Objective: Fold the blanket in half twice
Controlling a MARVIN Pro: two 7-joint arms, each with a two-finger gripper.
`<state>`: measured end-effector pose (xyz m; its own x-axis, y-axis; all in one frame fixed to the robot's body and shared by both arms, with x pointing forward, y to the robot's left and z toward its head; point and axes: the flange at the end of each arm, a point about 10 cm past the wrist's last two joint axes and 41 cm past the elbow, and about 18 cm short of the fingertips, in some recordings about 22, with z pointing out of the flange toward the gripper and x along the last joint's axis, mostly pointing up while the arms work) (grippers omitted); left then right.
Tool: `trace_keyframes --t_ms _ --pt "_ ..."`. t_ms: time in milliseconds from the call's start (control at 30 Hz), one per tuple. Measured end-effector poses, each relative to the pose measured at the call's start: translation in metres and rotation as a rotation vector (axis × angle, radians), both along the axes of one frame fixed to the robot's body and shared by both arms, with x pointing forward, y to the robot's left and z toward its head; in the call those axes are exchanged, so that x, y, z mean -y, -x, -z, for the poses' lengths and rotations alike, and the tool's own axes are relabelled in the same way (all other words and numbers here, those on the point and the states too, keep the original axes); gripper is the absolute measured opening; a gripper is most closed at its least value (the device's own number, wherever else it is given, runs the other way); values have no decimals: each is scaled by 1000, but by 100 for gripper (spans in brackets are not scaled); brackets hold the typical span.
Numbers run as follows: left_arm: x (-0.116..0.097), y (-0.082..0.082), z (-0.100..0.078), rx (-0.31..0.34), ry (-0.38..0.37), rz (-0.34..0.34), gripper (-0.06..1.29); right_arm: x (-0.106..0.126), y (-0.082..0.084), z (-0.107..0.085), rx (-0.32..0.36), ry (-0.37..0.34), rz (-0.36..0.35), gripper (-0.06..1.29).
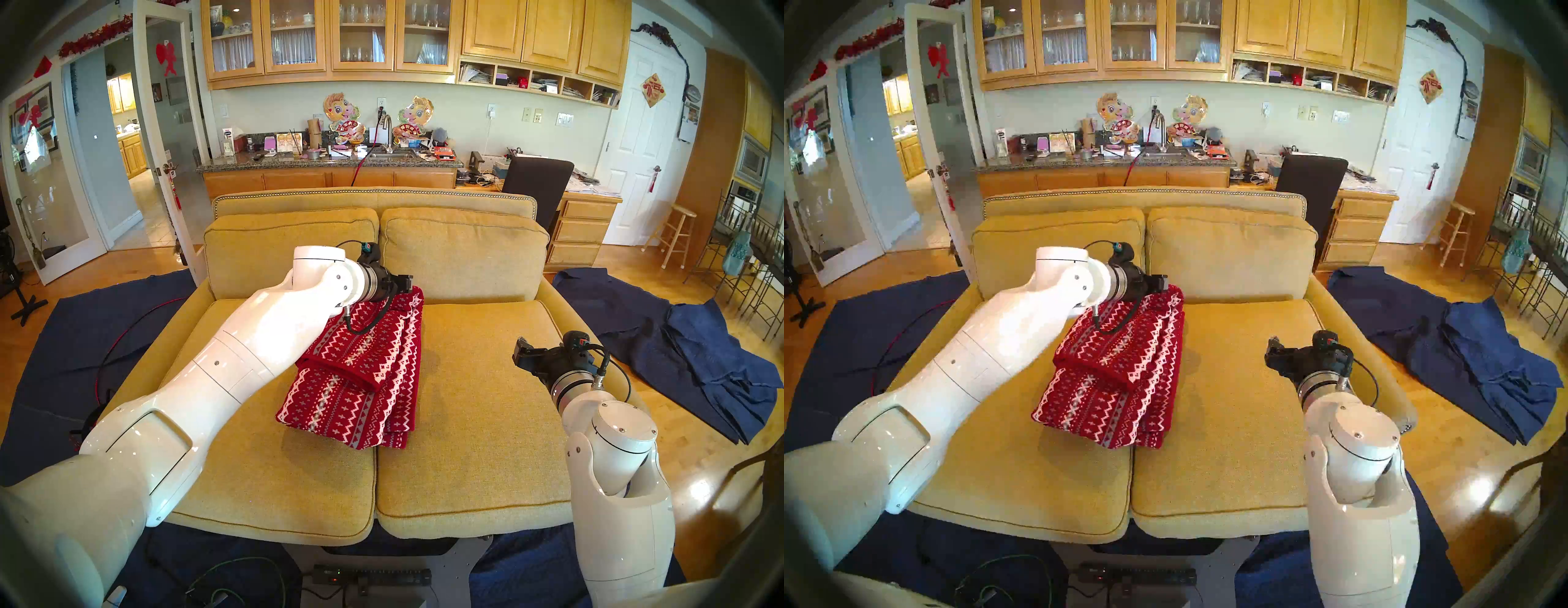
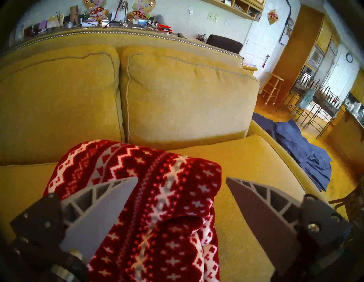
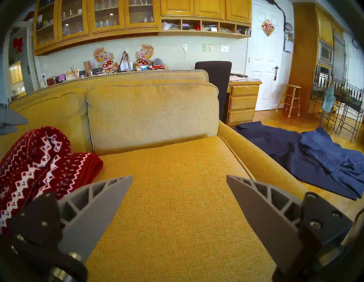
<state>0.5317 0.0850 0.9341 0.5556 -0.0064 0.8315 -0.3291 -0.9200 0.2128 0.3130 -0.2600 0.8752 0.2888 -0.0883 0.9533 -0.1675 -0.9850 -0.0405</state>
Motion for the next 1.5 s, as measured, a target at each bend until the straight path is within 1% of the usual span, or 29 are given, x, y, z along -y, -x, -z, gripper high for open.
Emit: trace_keyframes --t_ms 233,467,733,833,967,1000,1133,1167,1200,1333,1500 --pt "1 -12 16 -8 -19 -35 121 0 0 0 0 0 0 124" --pt "3 -22 29 -6 -30 -58 121 0 0 0 0 0 0 124" --pt "10 -28 44 3 -34 -70 121 0 0 0 0 0 0 124" --pt "13 -29 53 8 -41 -70 121 0 0 0 1 0 0 124" --pt "21 -27 70 14 -69 -65 121 0 0 0 1 0 0 124" --pt "24 -25 78 23 -84 -67 121 0 0 0 1 0 0 124" --pt "30 -21 95 70 -113 -71 121 0 0 0 1 0 0 124" --pt "32 -19 104 91 -122 -77 121 0 0 -1 1 0 0 124" --pt "32 -18 109 99 -127 -79 121 0 0 -1 1 0 0 124" --pt "34 -17 120 123 -141 -87 121 0 0 -1 1 0 0 124" --pt "36 -16 128 130 -153 -82 121 0 0 -1 1 0 0 124"
